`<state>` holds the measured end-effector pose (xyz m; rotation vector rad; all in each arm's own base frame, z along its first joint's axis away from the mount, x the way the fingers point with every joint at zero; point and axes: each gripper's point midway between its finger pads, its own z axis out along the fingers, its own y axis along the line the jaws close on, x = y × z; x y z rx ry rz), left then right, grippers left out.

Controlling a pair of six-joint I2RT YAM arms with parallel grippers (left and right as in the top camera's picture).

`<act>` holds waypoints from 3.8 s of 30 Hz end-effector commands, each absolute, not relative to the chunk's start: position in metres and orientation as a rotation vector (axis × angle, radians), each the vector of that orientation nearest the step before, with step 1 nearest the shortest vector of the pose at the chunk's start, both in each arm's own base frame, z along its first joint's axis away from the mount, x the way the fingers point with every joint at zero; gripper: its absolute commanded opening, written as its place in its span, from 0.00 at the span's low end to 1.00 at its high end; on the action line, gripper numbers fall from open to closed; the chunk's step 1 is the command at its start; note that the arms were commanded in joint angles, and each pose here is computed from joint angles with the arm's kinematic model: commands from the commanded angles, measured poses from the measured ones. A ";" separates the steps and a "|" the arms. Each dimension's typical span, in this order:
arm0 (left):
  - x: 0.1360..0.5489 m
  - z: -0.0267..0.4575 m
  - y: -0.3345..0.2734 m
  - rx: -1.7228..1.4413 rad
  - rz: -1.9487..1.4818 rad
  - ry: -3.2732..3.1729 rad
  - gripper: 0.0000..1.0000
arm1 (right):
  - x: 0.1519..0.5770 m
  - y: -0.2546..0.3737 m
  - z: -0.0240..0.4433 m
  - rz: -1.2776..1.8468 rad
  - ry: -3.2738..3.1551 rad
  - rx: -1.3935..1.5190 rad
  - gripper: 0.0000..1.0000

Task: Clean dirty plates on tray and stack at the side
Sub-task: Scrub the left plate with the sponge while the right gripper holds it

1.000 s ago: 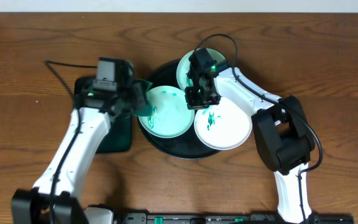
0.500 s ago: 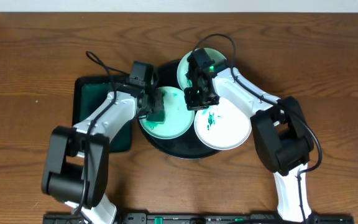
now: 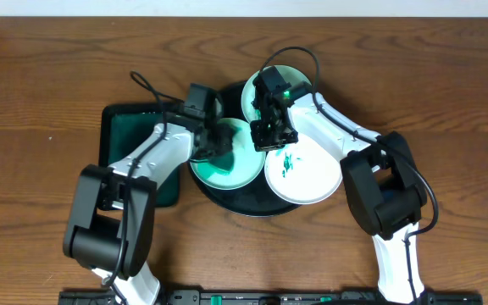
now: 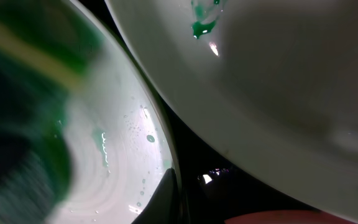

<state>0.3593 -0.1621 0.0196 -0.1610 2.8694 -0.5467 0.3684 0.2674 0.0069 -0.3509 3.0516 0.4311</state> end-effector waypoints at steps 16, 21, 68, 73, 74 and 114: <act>0.340 -0.007 -0.046 -0.548 0.105 2.937 0.07 | 0.363 0.258 0.000 0.344 3.079 -0.381 0.01; 0.354 -0.004 -0.041 -0.474 0.146 2.885 0.07 | 0.363 0.258 0.000 0.344 3.079 -0.381 0.01; 0.322 -0.012 -0.104 -0.098 -0.305 3.067 0.07 | 0.356 0.254 -0.001 0.326 3.102 -0.425 0.01; 0.306 -0.008 -0.144 0.017 -0.478 3.094 0.07 | 0.355 0.253 -0.001 0.323 3.105 -0.430 0.01; 0.305 -0.007 -0.151 0.031 -0.519 3.090 0.07 | 0.355 0.253 -0.001 0.323 3.105 -0.430 0.01; 0.331 -0.015 -0.064 -0.539 -0.008 2.979 0.07 | 0.350 0.247 -0.002 0.307 3.136 -0.425 0.01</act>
